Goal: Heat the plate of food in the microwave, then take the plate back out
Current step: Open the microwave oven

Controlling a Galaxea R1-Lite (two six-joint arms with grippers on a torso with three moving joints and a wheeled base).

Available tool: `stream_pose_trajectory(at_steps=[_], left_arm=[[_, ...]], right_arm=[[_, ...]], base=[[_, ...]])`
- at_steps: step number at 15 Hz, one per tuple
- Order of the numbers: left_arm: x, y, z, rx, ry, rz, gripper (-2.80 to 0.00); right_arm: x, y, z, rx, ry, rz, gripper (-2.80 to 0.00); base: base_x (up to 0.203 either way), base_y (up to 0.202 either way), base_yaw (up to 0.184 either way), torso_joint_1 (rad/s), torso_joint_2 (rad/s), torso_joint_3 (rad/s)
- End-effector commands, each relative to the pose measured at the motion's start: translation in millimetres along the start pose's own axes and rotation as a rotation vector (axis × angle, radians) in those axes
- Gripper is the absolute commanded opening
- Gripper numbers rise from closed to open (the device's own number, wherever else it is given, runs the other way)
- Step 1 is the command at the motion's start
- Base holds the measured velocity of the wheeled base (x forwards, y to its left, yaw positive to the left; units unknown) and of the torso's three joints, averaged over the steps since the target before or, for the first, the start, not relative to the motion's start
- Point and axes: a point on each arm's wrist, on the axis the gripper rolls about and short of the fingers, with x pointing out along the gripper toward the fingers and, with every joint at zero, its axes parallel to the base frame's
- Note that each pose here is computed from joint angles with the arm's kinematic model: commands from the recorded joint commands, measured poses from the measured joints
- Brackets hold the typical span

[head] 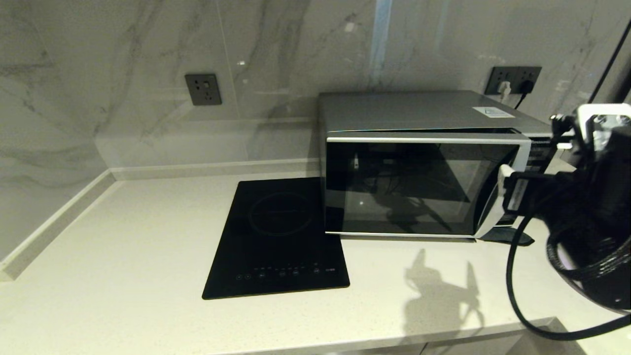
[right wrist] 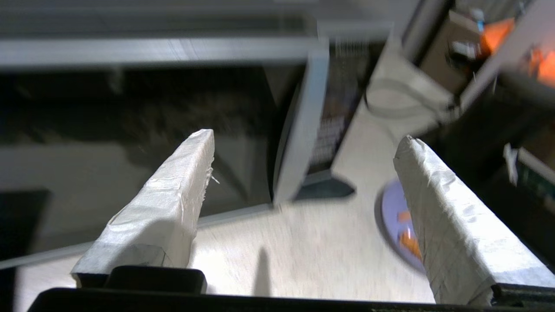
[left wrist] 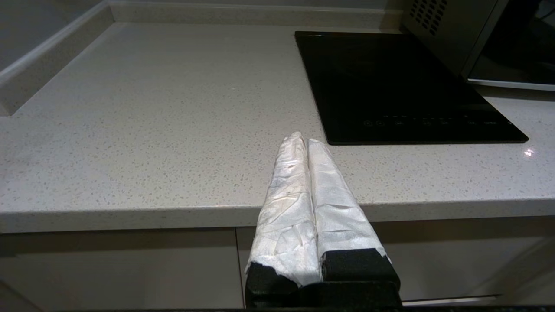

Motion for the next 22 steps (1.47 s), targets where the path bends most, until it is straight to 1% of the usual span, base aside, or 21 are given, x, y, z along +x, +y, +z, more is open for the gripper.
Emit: stream_pose_trajectory(at_steps=[1,3,5,7,8,10,12,14,15,17,20,22], left_arm=[[0.1,0.0,0.1,-0.001,0.001,0.001,-2.80],[0.1,0.0,0.1,-0.001,0.001,0.001,-2.80],[0.1,0.0,0.1,-0.001,0.001,0.001,-2.80],[0.1,0.0,0.1,-0.001,0.001,0.001,-2.80],[0.1,0.0,0.1,-0.001,0.001,0.001,-2.80],[0.1,0.0,0.1,-0.001,0.001,0.001,-2.80],[0.1,0.0,0.1,-0.001,0.001,0.001,-2.80],[0.1,0.0,0.1,-0.001,0.001,0.001,-2.80],[0.1,0.0,0.1,-0.001,0.001,0.001,-2.80],[0.1,0.0,0.1,-0.001,0.001,0.001,-2.80],[0.1,0.0,0.1,-0.001,0.001,0.001,-2.80],[0.1,0.0,0.1,-0.001,0.001,0.001,-2.80]], right_arm=[[-18.2,-32.7,53.3,0.092,-0.094,0.005,-2.80],[-23.7,-42.8,79.6,0.070,-0.097,0.032,-2.80],[-27.2,-48.3,97.6,0.005,-0.064,0.100,-2.80],[-25.8,-44.9,106.9,-0.034,-0.011,0.167,-2.80],[-22.9,-40.6,109.6,-0.038,0.027,0.198,-2.80],[-12.7,-32.4,113.8,-0.014,0.116,0.237,-2.80],[6.8,-24.0,112.6,0.037,0.248,0.258,-2.80],[37.2,-14.2,108.0,0.092,0.357,0.244,-2.80],[55.1,-9.3,103.3,0.111,0.394,0.221,-2.80],[83.1,-4.5,97.1,0.142,0.435,0.201,-2.80],[111.1,1.2,98.7,0.179,0.426,0.185,-2.80],[129.0,-1.3,98.3,0.199,0.421,0.162,-2.80]], base=[[0.000,0.000,0.000,0.000,0.00,0.000],[0.000,0.000,0.000,0.000,0.00,0.000],[0.000,0.000,0.000,0.000,0.00,0.000],[0.000,0.000,0.000,0.000,0.00,0.000],[0.000,0.000,0.000,0.000,0.00,0.000],[0.000,0.000,0.000,0.000,0.00,0.000],[0.000,0.000,0.000,0.000,0.00,0.000],[0.000,0.000,0.000,0.000,0.00,0.000],[0.000,0.000,0.000,0.000,0.00,0.000],[0.000,0.000,0.000,0.000,0.00,0.000],[0.000,0.000,0.000,0.000,0.00,0.000],[0.000,0.000,0.000,0.000,0.00,0.000]])
